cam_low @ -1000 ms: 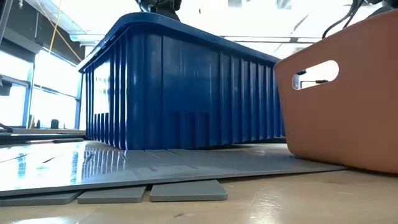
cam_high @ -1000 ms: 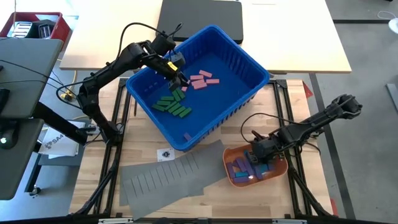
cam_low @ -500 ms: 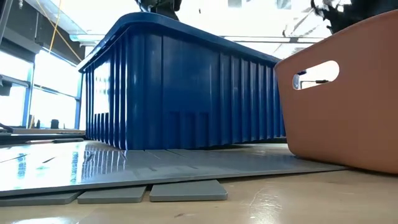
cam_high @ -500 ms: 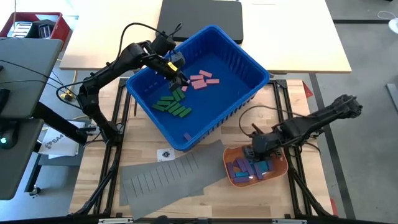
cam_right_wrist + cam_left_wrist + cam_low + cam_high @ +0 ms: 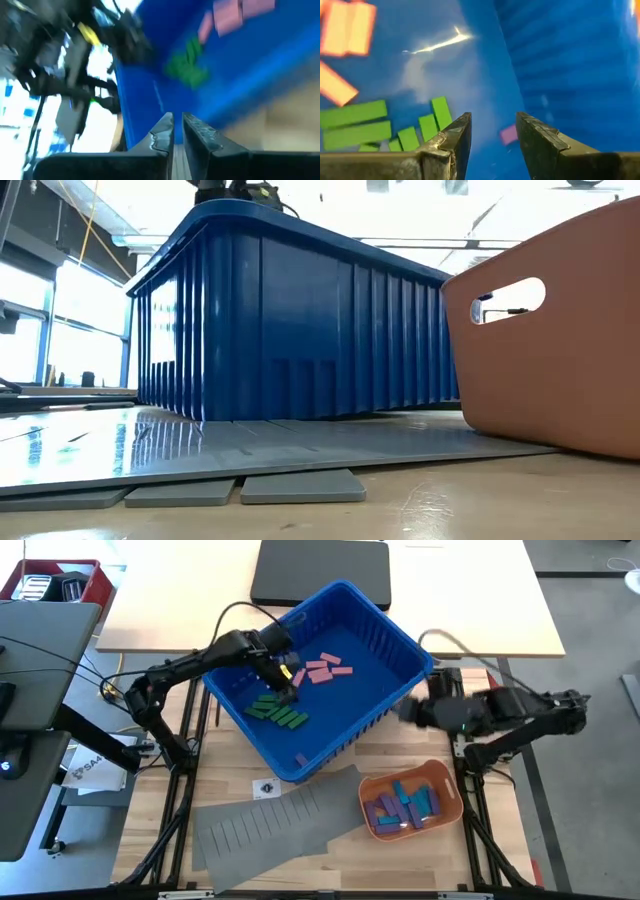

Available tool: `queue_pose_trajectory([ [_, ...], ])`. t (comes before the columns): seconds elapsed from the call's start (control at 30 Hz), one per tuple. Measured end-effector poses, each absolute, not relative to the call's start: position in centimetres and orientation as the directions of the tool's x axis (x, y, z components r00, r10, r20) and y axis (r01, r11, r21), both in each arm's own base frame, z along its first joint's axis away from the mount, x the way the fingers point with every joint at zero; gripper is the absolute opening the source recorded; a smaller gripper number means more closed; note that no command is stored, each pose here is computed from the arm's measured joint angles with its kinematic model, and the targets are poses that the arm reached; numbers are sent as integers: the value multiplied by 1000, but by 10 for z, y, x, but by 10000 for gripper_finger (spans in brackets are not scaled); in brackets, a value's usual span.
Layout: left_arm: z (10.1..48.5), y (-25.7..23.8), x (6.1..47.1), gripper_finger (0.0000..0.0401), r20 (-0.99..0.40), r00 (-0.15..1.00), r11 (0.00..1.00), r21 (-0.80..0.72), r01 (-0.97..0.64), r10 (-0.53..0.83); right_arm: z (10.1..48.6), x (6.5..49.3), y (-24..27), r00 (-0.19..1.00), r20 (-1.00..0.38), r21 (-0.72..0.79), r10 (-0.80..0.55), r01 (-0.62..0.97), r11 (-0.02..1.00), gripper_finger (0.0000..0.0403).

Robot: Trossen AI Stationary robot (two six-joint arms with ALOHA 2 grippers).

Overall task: Sort blocks
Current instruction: Put the purple block into the orange bin

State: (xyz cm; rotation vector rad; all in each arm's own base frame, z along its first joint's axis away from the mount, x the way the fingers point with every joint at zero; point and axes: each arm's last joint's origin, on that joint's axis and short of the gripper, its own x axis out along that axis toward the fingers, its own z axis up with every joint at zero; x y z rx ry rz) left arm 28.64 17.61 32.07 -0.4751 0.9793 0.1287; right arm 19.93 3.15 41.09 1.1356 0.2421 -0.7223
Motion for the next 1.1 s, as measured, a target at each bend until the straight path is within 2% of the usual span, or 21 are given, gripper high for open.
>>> queue_pose_trajectory([
  [0.17, 307, 156, 295, 136, -844, 513, 985, -168, 24, -156, 436, 205, 3, 736, -428, 632, -525, 659, 409, 19],
  [0.27, 298, 141, 299, 126, -860, 472, 960, -64, 274, -192, 442, 209, -13, 735, -419, 510, -534, 677, 532, 18],
  [0.33, 291, 131, 302, 121, -873, 445, 929, -26, 369, -201, 442, 209, -23, 739, -433, 436, -516, 673, 597, 18],
  [0.43, 276, 117, 304, 118, -894, 395, 931, -62, 359, -212, 440, 208, -33, 754, -467, 371, -461, 641, 672, 19],
  [0.6, 256, 96, 312, 121, -900, 384, 978, -171, 122, -206, 431, 203, -38, 735, -565, 260, -375, 590, 764, 19],
  [0.8, 241, 73, 318, 163, -888, 392, 964, -171, 203, -240, 423, 196, -37, 678, -646, 148, -351, 563, 813, 19],
  [0.93, 224, 65, 322, 193, -865, 395, 937, -211, 277, -311, 422, 196, -37, 672, -663, 102, -330, 518, 849, 19],
  [1.07, 209, 60, 332, 202, -818, 409, 892, -255, 372, -405, 422, 196, -37, 670, -661, 59, -339, 497, 866, 19],
  [1.1, 206, 62, 336, 202, -825, 429, 897, -195, 396, -368, 422, 196, -38, 669, -660, 56, -342, 497, 866, 19],
])
